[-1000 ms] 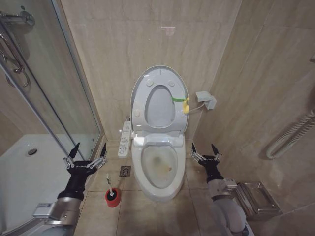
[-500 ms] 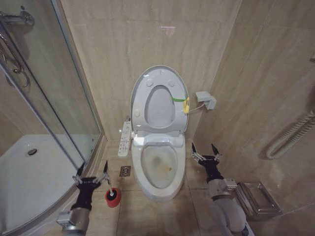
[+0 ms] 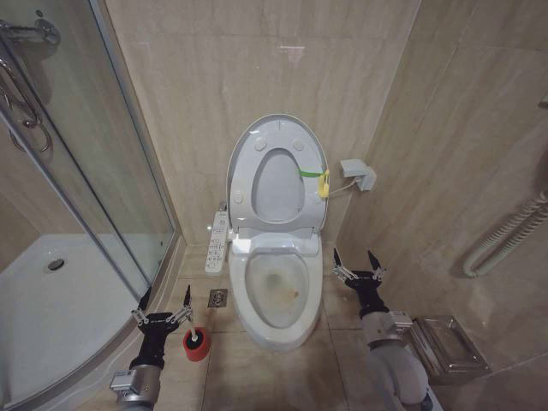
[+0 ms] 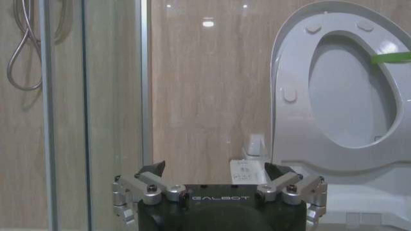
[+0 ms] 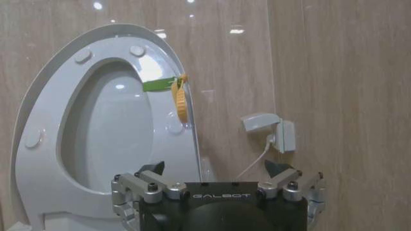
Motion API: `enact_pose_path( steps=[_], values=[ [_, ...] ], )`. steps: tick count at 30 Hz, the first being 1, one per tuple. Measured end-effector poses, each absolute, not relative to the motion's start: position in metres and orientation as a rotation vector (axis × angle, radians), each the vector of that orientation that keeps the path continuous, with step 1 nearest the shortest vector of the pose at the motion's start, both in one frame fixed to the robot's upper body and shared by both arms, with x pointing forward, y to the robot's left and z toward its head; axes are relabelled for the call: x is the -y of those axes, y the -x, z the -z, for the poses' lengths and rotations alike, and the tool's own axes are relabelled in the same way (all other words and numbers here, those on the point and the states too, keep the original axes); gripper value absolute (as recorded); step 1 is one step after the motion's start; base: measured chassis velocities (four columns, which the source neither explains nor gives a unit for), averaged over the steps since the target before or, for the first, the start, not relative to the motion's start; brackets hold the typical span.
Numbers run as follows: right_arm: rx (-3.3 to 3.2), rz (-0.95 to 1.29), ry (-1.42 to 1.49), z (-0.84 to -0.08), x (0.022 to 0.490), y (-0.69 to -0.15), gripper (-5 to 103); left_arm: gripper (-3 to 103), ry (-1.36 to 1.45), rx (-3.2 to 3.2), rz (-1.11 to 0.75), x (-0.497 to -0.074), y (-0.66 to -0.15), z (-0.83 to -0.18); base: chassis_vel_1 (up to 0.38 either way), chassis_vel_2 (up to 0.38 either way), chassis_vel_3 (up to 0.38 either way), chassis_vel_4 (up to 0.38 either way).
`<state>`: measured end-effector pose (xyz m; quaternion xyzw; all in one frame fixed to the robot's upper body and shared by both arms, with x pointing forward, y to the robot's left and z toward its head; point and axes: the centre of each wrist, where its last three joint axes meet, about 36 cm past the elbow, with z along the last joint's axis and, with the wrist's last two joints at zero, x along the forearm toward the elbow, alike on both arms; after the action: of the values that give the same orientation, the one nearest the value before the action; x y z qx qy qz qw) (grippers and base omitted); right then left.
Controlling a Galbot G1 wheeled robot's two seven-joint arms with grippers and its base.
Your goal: Open the toilet lid, clean the toilet bowl with a toilet brush, close the toilet lid, and flush.
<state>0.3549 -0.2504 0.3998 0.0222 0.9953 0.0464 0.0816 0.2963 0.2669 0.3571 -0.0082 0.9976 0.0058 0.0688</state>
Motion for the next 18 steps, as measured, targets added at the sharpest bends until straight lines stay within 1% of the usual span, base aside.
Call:
enact_pose_path(
  steps=[5, 13, 18],
  values=[
    [-2.974, -0.139, -0.066, -0.400, 0.250, -0.355, 100, 100, 0.031, -3.005, -0.018, -0.269, -0.302, -0.354, -0.028, 0.022, 0.026, -0.031],
    [-2.974, -0.139, -0.066, -0.400, 0.250, -0.355, 100, 100, 0.025, -3.004, -0.014, -0.269, -0.309, -0.352, -0.112, 0.120, 0.116, -0.106],
    [-2.974, -0.139, -0.066, -0.400, 0.250, -0.355, 100, 100, 0.013, -3.001, -0.010, -0.267, -0.311, -0.351, -0.018, 0.017, 0.009, -0.008]
  ],
)
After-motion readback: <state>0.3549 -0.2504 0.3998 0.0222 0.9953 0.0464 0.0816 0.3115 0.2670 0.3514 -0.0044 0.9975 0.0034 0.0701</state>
